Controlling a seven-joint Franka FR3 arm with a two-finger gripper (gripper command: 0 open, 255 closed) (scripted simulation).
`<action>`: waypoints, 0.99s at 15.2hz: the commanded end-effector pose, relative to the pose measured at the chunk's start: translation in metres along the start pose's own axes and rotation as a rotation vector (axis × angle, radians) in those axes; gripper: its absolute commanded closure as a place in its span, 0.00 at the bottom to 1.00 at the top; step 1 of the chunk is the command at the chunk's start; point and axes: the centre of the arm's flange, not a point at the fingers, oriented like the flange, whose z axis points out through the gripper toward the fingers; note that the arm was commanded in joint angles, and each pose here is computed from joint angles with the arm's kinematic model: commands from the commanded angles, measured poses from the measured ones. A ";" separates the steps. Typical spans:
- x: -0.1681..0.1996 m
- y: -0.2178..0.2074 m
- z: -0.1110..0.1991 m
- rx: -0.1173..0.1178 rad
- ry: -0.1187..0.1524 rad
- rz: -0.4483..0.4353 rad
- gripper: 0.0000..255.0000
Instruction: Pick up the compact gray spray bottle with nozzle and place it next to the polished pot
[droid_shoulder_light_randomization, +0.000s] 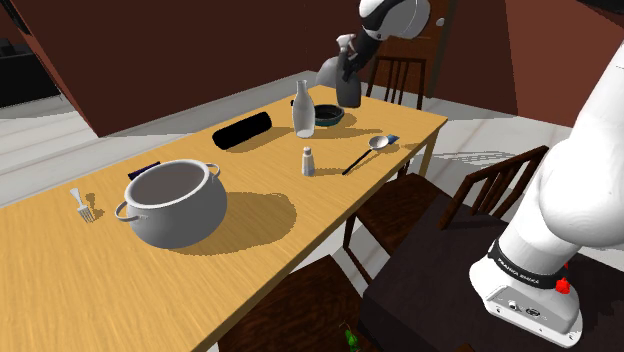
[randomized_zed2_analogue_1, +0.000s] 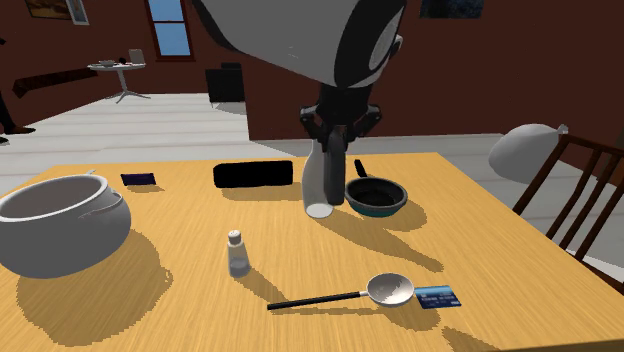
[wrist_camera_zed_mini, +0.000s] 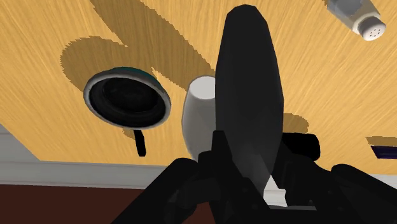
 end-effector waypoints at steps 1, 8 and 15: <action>0.006 0.001 -0.009 0.000 0.000 0.000 1.00; 0.025 0.000 -0.041 0.000 0.000 0.000 1.00; 0.044 0.000 -0.073 0.000 0.000 0.000 1.00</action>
